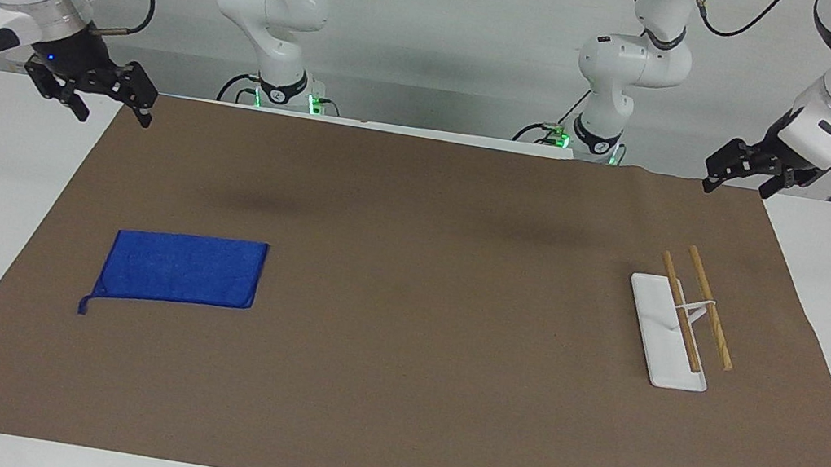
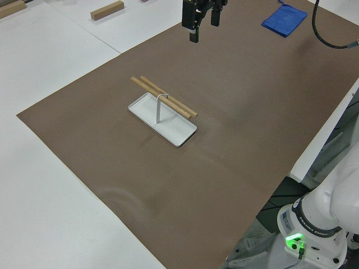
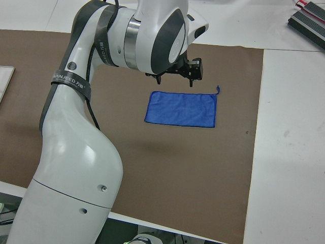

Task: Right arm passes towel to left arm to hang
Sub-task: 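Move the right gripper down onto the blue towel's corner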

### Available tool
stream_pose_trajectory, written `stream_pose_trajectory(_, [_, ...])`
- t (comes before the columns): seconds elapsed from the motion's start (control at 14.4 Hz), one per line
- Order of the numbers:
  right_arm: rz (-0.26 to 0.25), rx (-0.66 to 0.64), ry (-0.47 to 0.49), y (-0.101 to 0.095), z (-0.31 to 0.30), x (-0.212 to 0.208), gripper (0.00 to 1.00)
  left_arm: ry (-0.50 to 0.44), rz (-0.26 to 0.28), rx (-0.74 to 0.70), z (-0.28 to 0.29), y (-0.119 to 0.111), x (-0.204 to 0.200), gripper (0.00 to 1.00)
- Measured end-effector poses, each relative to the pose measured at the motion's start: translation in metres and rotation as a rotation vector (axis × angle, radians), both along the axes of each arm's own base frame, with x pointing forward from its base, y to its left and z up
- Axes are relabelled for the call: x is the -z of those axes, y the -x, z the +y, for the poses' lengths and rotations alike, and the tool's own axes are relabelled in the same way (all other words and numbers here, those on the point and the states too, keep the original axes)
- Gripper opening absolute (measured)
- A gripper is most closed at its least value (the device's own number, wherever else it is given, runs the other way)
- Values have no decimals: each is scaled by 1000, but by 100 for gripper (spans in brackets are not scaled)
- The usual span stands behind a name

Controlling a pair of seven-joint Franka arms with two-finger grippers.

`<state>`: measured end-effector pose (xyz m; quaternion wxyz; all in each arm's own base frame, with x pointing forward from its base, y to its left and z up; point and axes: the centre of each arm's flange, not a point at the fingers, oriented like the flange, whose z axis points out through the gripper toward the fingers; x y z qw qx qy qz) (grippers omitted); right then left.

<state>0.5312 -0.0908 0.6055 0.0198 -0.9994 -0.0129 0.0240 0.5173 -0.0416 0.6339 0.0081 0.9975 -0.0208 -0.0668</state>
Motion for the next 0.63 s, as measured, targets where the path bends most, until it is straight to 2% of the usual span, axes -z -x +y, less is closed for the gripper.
stream_pose_trajectory(0.42, [3, -10, -1, -1, 0, 3, 100, 0, 0, 0, 0, 0, 0, 100])
stream_pose_trajectory(0.63, [-39, -10, 8, -12, -6, 40, 100, 0, 0, 0, 0, 0, 0, 100])
